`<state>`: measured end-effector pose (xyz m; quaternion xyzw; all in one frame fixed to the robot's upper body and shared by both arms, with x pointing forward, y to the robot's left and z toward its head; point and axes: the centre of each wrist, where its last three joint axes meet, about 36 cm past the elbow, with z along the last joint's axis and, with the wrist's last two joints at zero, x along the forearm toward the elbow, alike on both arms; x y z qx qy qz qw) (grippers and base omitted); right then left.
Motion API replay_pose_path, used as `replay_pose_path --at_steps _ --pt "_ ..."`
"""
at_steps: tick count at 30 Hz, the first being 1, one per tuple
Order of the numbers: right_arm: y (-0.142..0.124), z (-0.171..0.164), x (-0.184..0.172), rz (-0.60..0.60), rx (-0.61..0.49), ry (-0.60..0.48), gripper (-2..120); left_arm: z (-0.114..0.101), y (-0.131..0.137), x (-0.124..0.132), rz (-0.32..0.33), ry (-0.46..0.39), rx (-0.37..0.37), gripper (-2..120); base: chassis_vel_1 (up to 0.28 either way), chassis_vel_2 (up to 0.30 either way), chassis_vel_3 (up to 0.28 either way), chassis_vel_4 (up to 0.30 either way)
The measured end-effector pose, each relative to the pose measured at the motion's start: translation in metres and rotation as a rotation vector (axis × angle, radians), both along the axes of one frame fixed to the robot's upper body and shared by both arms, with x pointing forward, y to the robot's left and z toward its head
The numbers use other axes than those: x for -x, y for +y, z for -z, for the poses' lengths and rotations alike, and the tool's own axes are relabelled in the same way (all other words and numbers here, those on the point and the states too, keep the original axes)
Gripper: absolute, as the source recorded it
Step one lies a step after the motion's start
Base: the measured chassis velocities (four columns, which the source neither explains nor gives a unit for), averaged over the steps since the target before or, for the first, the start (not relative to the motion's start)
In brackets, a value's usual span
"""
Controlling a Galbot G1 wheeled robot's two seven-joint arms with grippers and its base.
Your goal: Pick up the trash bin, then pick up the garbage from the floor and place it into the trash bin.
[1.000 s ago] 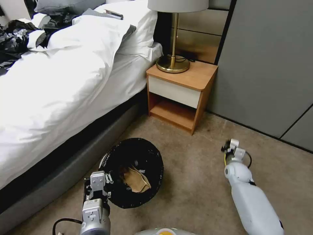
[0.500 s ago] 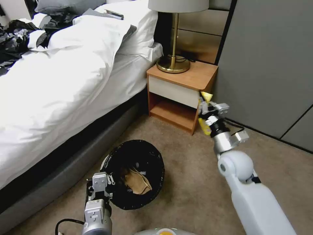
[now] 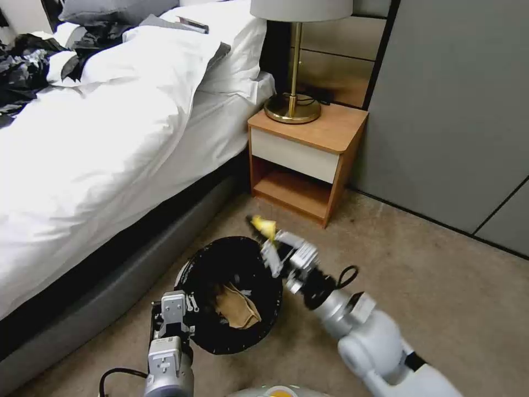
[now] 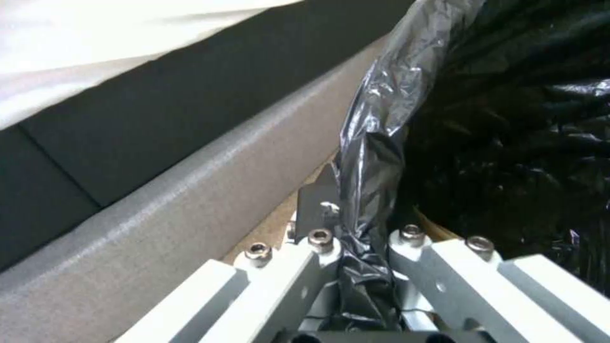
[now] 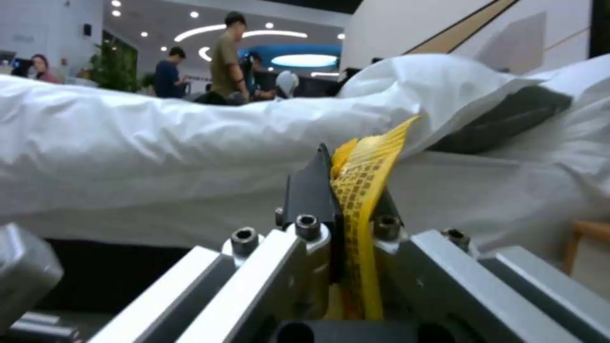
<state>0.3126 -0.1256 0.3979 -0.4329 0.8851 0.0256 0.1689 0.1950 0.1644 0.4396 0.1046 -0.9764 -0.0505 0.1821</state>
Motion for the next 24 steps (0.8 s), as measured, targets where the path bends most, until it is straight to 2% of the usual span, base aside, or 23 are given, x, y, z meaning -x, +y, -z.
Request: replay_pose_path --at_steps 3,11,24 --pt "0.015 0.015 0.001 -0.019 0.008 0.026 0 -0.001 0.0 0.0 -0.001 -0.002 0.0 1 0.0 0.0 0.0 0.0" --pt "0.033 0.034 -0.006 -0.034 0.021 0.058 0 -0.001 -0.003 0.001 0.004 0.0 0.01 1 0.0 0.0 0.0 0.0" --pt "0.041 0.061 -0.01 -0.027 0.064 0.105 0 -0.002 -0.004 0.0 0.004 -0.002 0.014 1 0.0 0.0 0.0 0.0"
